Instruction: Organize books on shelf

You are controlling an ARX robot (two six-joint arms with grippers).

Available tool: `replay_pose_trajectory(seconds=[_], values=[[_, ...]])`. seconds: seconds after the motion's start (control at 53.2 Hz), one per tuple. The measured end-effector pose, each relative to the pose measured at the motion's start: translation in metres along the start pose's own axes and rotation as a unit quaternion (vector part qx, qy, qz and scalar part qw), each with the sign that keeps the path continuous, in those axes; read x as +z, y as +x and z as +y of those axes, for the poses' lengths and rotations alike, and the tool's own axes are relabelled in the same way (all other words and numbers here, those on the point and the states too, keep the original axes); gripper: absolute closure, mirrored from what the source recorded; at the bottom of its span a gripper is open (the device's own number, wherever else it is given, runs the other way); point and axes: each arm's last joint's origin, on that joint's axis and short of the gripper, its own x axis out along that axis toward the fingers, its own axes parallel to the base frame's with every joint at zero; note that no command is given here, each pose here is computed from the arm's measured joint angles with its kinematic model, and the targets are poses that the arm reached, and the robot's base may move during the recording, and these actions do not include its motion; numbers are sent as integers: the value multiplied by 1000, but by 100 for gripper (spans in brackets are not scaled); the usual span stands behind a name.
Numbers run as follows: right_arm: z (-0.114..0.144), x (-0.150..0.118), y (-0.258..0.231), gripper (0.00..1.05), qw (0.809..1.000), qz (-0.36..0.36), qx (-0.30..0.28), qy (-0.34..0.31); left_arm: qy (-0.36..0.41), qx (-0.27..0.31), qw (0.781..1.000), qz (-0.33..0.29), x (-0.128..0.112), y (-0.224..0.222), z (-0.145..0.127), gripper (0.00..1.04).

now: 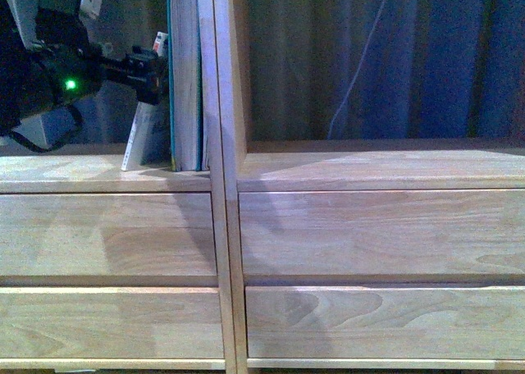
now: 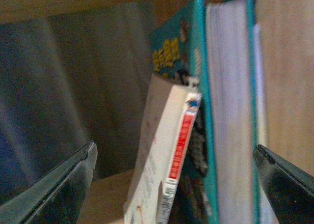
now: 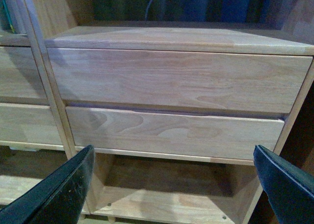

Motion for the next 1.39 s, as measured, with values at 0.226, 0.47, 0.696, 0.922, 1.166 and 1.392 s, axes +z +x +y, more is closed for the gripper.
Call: replay_pose_trajectory(seconds=[0.226,0.47,0.696,0.922,1.166,1.392], values=[[0,0,0,7,1000,0,0,0,-35,7,999,7,45,-65,-24,7],[0,0,0,7,1000,0,0,0,-29,106,991,74,88,-184,-54,7],[0,0,0,7,1000,0,0,0,-25,184,978,94,110,-262,-81,7],[0,0,0,7,1000,0,0,0,-35,213,970,111,93,-314,-114,7],[0,0,0,7,1000,0,0,0,-73,164,966,186,40,-347,-133,36],[0,0,0,7,1000,0,0,0,-97,170,965,173,30,-356,-121,77]])
